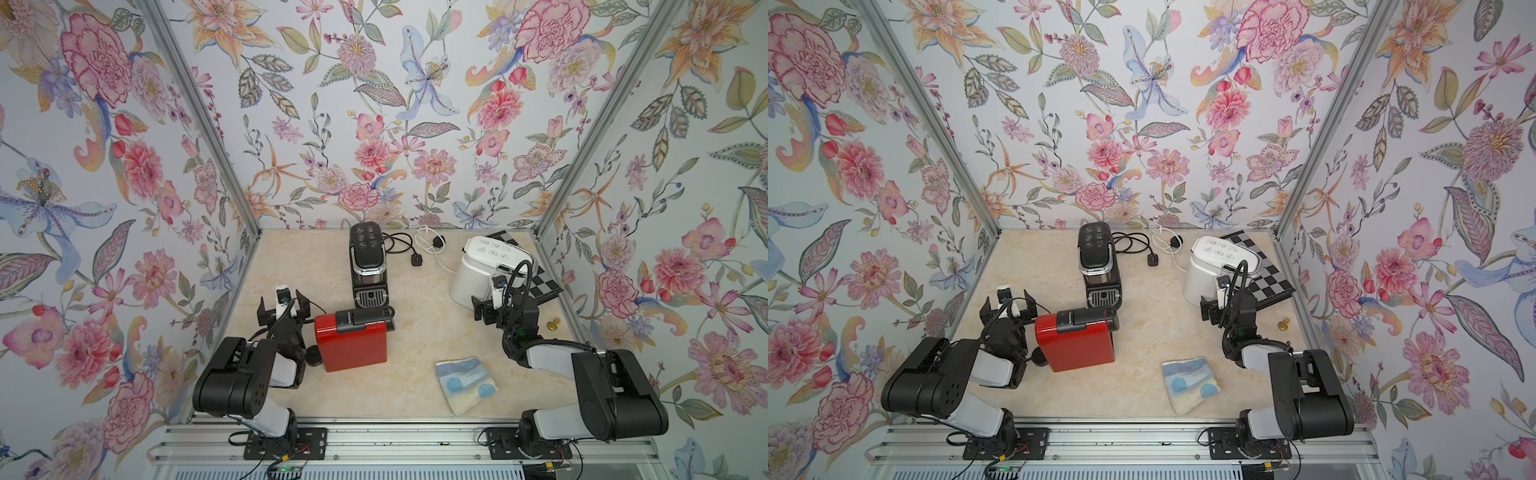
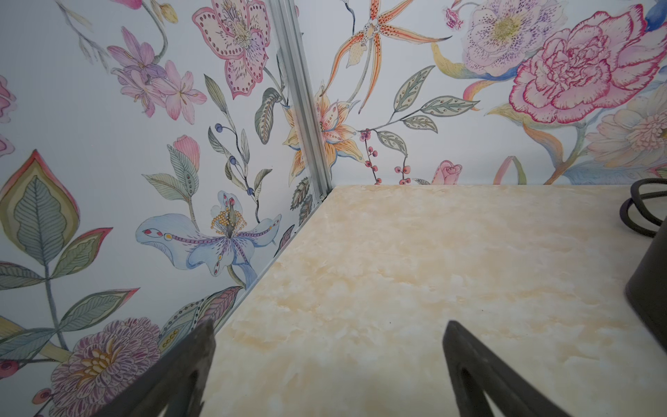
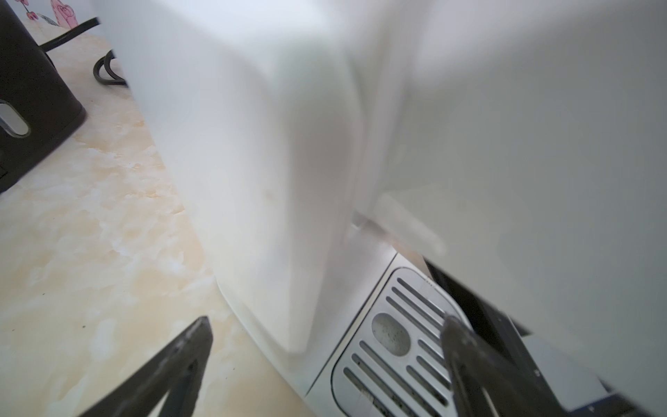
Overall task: Wipe the surface of a coffee machine
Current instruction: Reset both arms
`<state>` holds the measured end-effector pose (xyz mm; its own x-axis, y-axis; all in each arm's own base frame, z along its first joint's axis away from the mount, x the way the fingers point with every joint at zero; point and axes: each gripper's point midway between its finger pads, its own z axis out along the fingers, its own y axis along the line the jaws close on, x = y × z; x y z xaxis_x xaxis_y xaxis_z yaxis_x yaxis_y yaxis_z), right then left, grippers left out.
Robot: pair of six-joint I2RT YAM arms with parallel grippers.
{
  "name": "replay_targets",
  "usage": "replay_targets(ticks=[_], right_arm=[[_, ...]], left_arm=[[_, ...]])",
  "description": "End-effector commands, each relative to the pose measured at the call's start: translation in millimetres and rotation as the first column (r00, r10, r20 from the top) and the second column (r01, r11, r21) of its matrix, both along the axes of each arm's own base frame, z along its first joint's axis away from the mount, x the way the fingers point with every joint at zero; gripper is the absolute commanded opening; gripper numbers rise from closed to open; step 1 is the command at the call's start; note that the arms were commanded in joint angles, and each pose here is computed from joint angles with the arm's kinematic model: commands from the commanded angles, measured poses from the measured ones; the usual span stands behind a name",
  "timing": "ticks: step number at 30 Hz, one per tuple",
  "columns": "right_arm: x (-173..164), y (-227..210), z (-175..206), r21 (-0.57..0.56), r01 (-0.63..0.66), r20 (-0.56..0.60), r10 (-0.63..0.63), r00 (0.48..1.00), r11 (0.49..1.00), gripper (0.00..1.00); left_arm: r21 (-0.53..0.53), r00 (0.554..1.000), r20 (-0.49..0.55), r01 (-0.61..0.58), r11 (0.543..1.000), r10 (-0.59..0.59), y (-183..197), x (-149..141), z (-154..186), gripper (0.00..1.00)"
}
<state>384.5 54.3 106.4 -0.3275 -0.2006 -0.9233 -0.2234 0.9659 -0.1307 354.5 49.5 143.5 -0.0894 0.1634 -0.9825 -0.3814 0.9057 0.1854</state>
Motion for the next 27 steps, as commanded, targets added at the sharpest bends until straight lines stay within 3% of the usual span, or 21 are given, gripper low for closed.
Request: replay_targets(ticks=[1,7,9,12,15,23,27], right_arm=[[-6.9,-1.5,14.9,0.025,-0.004,0.075,0.002,0.997,1.000,1.00],[-16.8,-19.6,24.1,0.041,0.091,0.154,-0.096,0.983,0.995,1.00],[-26.2,-18.8,23.6,0.034,0.078,0.250,-0.084,0.965,0.996,1.00],[-31.3,-23.1,17.2,0.030,0.112,0.299,-0.116,0.947,0.993,1.00],[-24.9,-25.7,10.6,0.036,0.118,0.237,-0.123,0.964,0.992,1.00],[-19.8,-28.2,9.7,0.047,0.127,0.224,-0.135,0.965,0.991,1.00],[-3.4,-38.5,2.2,0.074,0.164,0.144,-0.174,0.974,0.984,1.00]], left_arm=[[0.020,0.999,0.041,0.035,0.999,-0.036,-6.5,-0.9,10.8,0.99],[0.018,0.999,0.042,0.034,0.999,-0.035,-6.2,-0.9,10.8,0.99],[0.019,0.999,0.040,0.034,0.999,-0.034,-6.3,-0.9,10.5,0.99],[0.019,0.999,0.040,0.034,0.999,-0.035,-6.3,-0.9,10.4,0.99],[0.019,0.999,0.040,0.034,0.999,-0.035,-6.3,-0.6,10.7,0.99],[0.019,0.999,0.041,0.035,0.999,-0.036,-6.6,-0.5,10.9,0.99],[0.020,0.999,0.038,0.036,0.999,-0.037,-6.7,-0.4,10.3,0.99]])
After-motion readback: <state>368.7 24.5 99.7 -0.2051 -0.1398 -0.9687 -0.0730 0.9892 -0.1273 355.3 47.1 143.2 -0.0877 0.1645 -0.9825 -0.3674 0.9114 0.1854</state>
